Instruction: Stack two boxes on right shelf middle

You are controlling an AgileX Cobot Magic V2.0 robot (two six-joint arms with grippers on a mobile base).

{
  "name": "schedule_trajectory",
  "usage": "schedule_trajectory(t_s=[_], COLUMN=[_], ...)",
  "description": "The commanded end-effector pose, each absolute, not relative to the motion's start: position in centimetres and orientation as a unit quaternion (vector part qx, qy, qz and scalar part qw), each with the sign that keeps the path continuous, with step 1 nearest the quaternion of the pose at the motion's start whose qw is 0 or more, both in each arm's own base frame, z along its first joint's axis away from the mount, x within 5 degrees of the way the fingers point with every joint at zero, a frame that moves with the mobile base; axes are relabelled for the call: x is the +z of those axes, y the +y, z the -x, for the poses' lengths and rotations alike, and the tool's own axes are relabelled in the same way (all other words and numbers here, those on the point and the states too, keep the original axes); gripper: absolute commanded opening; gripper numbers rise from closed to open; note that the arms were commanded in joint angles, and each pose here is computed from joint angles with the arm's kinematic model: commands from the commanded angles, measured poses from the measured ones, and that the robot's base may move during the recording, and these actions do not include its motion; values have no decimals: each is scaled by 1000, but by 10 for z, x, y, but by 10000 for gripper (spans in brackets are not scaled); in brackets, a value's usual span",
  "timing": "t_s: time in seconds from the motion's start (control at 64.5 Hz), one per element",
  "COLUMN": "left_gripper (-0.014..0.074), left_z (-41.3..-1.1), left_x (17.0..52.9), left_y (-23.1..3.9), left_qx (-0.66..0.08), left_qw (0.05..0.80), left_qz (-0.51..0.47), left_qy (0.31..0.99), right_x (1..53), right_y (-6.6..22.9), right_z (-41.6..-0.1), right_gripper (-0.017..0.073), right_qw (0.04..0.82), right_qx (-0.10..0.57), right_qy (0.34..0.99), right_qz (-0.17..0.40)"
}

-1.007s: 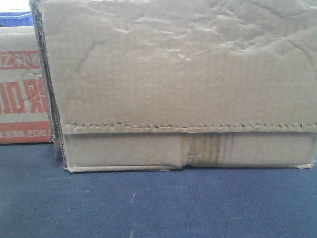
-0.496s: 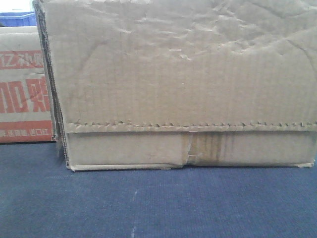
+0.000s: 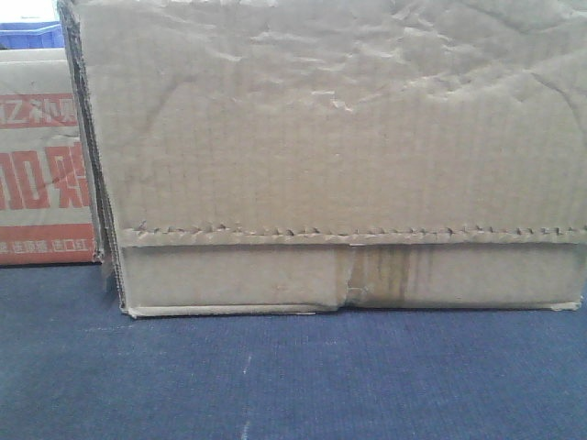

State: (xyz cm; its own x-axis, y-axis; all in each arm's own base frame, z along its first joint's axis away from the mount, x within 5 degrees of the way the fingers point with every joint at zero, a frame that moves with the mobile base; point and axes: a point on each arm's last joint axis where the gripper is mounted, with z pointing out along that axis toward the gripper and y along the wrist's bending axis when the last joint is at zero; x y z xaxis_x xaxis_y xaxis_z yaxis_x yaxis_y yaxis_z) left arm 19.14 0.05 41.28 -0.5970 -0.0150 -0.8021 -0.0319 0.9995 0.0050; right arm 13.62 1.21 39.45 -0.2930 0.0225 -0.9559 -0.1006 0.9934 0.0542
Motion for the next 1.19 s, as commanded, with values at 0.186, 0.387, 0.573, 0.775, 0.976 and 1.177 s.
schedule_trajectory(t_s=[0.186,0.387,0.573,0.775,0.976,1.177], left_gripper=[553,553,553,549,549,491], left_z=[-275,-319,-344,-368,-381,-383], left_x=[428,407,370,334,309,307], left_y=[4,32,46,50,51,52], left_qx=[40,43,22,15,10,11], left_qw=[370,291,231,186,154,158], left_qz=[-38,-18,-18,-20,-20,-19], left_qy=[928,955,972,982,988,987], right_x=[399,399,399,399,399,398], right_y=[16,18,18,18,18,18], right_z=[-136,-136,-135,-135,-135,-135], right_gripper=[559,559,559,559,559,559], right_qw=[606,605,604,604,604,601], right_qx=[56,60,60,60,60,60], right_qy=[793,793,794,794,794,796], right_qz=[38,43,44,44,44,44])
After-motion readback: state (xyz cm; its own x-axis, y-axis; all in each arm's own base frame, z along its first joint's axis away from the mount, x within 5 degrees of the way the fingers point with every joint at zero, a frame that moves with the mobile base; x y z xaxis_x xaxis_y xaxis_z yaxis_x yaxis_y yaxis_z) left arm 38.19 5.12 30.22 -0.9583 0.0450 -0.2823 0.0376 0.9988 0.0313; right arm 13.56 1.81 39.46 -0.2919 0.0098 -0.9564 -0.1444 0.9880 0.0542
